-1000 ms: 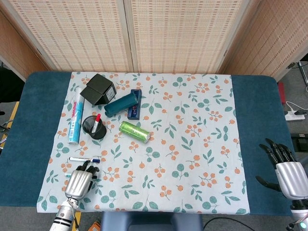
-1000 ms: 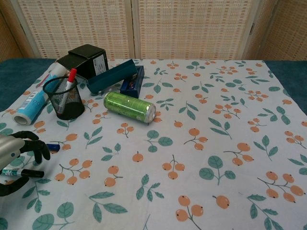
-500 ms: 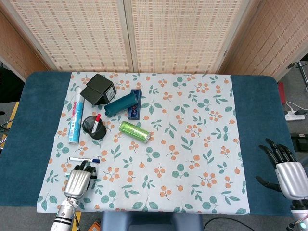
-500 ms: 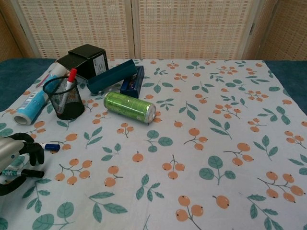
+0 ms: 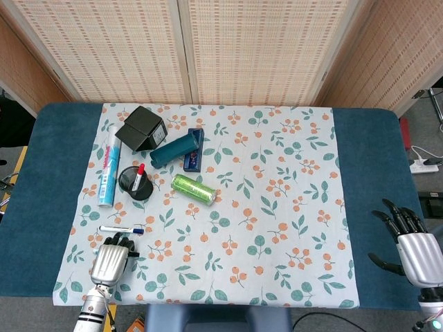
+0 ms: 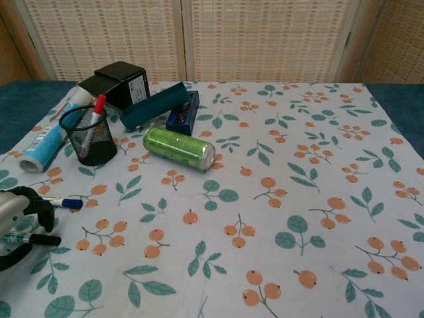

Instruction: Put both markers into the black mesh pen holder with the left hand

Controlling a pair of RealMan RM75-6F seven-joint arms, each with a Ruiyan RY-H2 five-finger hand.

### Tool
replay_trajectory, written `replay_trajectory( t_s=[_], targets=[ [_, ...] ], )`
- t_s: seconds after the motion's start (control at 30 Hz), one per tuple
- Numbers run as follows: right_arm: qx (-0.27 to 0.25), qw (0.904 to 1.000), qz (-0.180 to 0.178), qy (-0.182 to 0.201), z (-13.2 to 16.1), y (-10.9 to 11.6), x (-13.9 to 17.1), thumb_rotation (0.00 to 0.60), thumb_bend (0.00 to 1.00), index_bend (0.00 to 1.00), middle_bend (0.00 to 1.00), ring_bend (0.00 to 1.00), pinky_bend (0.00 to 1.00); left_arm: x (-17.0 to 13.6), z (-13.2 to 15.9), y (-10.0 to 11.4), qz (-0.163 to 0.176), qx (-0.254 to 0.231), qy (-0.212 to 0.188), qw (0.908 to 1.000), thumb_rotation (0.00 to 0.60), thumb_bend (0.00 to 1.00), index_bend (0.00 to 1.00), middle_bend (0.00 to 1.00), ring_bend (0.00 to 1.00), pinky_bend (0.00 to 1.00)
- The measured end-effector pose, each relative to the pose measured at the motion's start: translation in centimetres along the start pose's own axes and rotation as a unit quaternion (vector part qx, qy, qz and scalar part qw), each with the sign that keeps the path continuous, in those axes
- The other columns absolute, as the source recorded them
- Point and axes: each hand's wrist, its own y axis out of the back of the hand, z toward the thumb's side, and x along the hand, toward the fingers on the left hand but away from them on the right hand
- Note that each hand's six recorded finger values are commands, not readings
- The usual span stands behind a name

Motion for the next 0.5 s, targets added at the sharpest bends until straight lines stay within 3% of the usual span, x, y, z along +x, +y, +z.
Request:
replay_trajectory(
  t_s=[0.2,0.5],
  targets=[
    [0.001,1.0,0.0,0.0,-0.01,0.0,-0.01,0.6,0.06,0.25,0.04,0.13,0.13,-0.01,-0.1,-0.36,-0.003,0.002,0.007,1.0,0.6,0.34,0.46,0.38,0.21,0.35],
    [0.002,1.0,0.0,-0.001,-0.01,0.0,-0.05,0.6,0.06,0.26,0.04,0.13,0.13,0.13,-0.49,-0.81,0.005,0.013,0.019,0.9997,0.6,0.34,0.61,0.57,0.3,0.37]
  ],
)
